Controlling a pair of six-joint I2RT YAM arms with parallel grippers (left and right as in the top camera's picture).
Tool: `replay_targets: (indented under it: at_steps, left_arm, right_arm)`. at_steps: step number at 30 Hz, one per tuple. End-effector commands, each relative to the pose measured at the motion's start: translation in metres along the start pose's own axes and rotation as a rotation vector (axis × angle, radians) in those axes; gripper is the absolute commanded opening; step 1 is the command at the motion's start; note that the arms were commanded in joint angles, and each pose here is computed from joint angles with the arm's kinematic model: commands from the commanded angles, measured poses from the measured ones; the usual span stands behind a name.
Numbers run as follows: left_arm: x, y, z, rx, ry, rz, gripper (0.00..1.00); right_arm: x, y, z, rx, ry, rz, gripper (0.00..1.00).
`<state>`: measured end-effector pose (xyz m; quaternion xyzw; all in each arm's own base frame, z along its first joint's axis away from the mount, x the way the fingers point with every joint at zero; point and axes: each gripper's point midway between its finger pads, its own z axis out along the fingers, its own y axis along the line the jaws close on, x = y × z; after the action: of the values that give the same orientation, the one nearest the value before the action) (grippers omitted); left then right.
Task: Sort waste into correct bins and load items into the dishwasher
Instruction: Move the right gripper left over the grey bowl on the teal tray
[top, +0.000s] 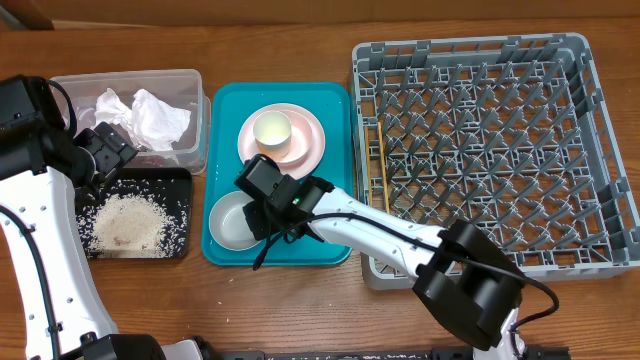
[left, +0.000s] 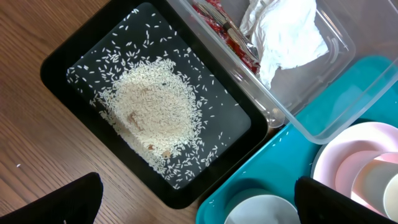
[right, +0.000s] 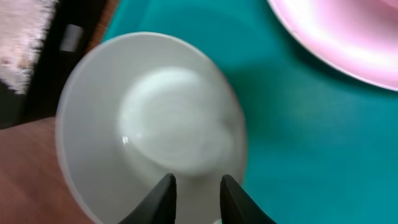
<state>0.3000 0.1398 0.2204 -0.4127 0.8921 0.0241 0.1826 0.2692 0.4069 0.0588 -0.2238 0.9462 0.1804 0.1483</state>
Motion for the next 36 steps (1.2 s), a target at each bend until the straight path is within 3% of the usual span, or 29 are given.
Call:
replay_targets:
  at_steps: [1, 9, 16, 25, 36]
  left_arm:
    - [-0.004, -0.002, -0.003, 0.004, -0.013, 0.008, 1.0]
    - [-0.004, -0.002, -0.003, 0.004, -0.013, 0.008, 1.0]
    - [-0.004, -0.002, -0.003, 0.004, -0.013, 0.008, 1.0]
    - [-0.004, -0.002, -0.003, 0.004, -0.012, 0.008, 1.0]
    - [-0.004, -0.002, -0.003, 0.004, -0.013, 0.008, 1.0]
  right_arm:
    - [-0.007, -0.023, 0.0, 0.126, -0.046, -0.005, 0.25]
    - [-0.012, -0.068, -0.011, 0.35, -0.088, 0.004, 0.25]
    - [-0.015, -0.09, -0.018, 0.421, -0.107, 0.088, 0.24]
    - [-0.015, -0.027, -0.024, 0.102, -0.011, 0.016, 0.28]
    - [-0.007, -0.007, -0.033, 0.01, 0.027, -0.013, 0.28]
